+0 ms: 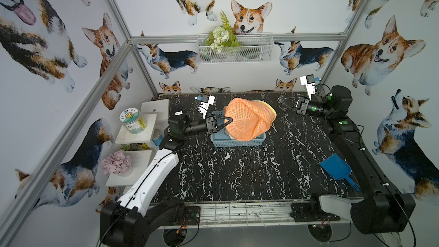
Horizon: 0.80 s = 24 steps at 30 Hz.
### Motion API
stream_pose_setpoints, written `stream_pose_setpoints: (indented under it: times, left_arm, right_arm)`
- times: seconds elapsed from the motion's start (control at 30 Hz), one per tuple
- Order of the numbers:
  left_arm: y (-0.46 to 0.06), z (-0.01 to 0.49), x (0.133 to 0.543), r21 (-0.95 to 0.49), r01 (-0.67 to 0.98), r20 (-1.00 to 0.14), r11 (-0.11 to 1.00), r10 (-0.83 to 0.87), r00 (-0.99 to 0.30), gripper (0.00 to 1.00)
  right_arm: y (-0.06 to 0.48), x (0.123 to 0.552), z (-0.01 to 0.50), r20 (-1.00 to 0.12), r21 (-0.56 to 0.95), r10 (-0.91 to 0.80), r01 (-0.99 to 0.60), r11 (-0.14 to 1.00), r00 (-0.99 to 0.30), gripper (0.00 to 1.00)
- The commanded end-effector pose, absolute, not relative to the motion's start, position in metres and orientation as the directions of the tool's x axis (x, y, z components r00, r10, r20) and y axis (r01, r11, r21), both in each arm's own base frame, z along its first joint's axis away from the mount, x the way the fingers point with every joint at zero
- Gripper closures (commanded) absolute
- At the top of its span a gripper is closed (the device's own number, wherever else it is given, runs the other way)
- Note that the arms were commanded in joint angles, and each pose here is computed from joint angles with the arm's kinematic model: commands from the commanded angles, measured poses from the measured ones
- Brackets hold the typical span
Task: Turn the laundry bag inside out
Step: Turn over the laundry bag.
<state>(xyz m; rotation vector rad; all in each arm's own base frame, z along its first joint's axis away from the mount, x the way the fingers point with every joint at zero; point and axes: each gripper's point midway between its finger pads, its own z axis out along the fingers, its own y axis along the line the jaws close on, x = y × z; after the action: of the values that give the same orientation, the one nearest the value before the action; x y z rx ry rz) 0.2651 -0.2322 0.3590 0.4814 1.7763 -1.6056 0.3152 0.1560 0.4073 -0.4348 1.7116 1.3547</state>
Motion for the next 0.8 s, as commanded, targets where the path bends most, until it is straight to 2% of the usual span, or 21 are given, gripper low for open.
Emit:
stream_pose_setpoints:
  times: [0.0, 0.13, 0.4, 0.47, 0.5, 0.53, 0.57, 0.6, 0.77]
  left_arm:
    - [-0.232, 0.363, 0.262, -0.683, 0.713, -0.731, 0.16, -0.159, -0.664, 1.0]
    - [-0.233, 0.369, 0.26, -0.677, 0.724, -0.736, 0.135, -0.162, -0.658, 1.0]
    - [-0.234, 0.371, 0.261, -0.679, 0.721, -0.733, 0.134, -0.165, -0.66, 1.0]
    - [-0.234, 0.372, 0.261, -0.679, 0.722, -0.733, 0.132, -0.167, -0.659, 1.0]
    - [-0.234, 0.373, 0.26, -0.678, 0.723, -0.734, 0.129, -0.167, -0.658, 1.0]
    - [-0.234, 0.373, 0.26, -0.677, 0.725, -0.735, 0.128, -0.167, -0.657, 1.0]
    - [-0.234, 0.373, 0.259, -0.677, 0.725, -0.735, 0.126, -0.165, -0.657, 1.0]
    - [-0.234, 0.373, 0.259, -0.676, 0.726, -0.736, 0.126, -0.166, -0.657, 1.0]
    - [-0.235, 0.376, 0.253, -0.675, 0.733, -0.734, 0.085, -0.171, -0.657, 1.0]
  right_arm:
    - [0.162, 0.297, 0.407, -0.839, 0.545, 0.182, -0.794, 0.269, -0.513, 0.53]
    - [0.164, 0.298, 0.39, -0.817, 0.577, 0.168, -0.775, 0.257, -0.552, 0.45]
    - [0.186, 0.294, 0.372, -0.801, 0.597, 0.11, -0.769, 0.227, -0.589, 0.45]
    - [0.194, 0.293, 0.366, -0.797, 0.601, 0.09, -0.767, 0.224, -0.598, 0.47]
    - [0.195, 0.294, 0.363, -0.795, 0.602, 0.087, -0.763, 0.235, -0.6, 0.53]
    - [0.194, 0.296, 0.363, -0.796, 0.601, 0.091, -0.761, 0.245, -0.599, 0.65]
    - [0.193, 0.3, 0.364, -0.799, 0.597, 0.103, -0.759, 0.261, -0.593, 0.84]
    - [0.189, 0.305, 0.368, -0.805, 0.589, 0.127, -0.756, 0.286, -0.579, 1.0]
    - [0.134, 0.342, 0.41, -0.81, 0.583, 0.389, -0.677, 0.449, -0.439, 1.0]
